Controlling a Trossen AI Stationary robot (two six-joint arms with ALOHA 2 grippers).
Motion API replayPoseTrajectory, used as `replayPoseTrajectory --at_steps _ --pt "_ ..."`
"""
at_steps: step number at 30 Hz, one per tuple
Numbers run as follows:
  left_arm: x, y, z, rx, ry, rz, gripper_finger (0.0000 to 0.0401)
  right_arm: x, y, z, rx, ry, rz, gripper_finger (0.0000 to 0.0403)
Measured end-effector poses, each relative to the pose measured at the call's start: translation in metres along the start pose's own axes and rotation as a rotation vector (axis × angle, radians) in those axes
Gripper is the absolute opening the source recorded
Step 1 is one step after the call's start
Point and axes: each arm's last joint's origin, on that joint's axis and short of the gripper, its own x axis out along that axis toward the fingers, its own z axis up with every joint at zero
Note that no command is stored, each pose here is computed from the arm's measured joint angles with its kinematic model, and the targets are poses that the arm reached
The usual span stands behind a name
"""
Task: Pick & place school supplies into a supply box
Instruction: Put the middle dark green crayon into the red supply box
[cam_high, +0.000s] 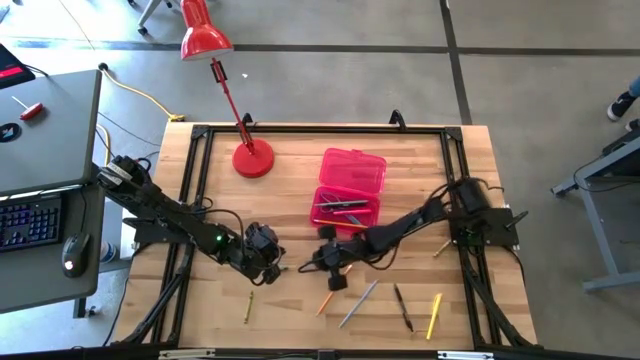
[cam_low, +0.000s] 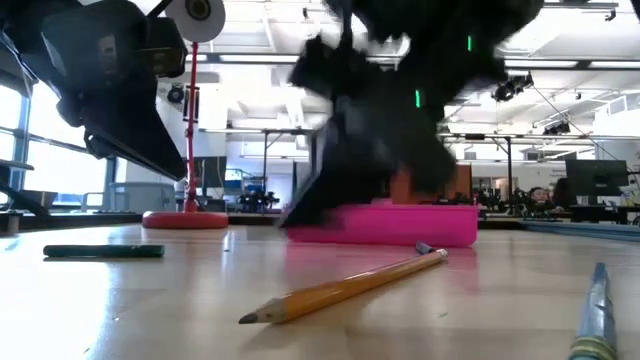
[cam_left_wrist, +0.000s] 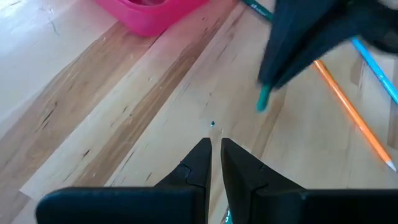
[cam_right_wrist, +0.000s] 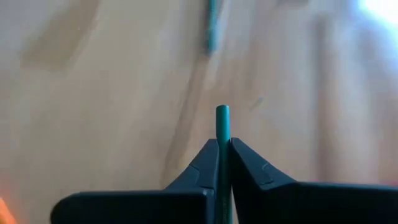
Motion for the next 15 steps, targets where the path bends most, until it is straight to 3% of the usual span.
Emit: replayPoseTrajectory --at_steps 3,7,9,12,15 --pt "0.000 0.000 0.001 -0.005 -0.012 0.006 0.0069 -0.033 -0.011 0.015 -0.009 0.032 -0.150 0.0011" --pt "0.000 0.000 0.001 -0.010 -0.017 0.001 0.0069 -0.062 -0.031 0.012 -0.031 0.169 -0.394 0.0015" --pt "0.000 -0.001 0.000 -0.009 0.002 -0.011 0.0069 -0.071 -0.043 0.010 0.023 0.203 -0.490 0.0010" --pt "0.000 -0.002 -0.001 -0.009 0.052 -0.045 0.0069 -0.071 -0.063 0.001 0.168 0.230 -0.546 0.0005" --pt "0.000 -0.002 -0.002 -0.008 0.069 -0.056 0.0069 -0.063 -0.078 -0.018 0.283 0.264 -0.503 0.0010"
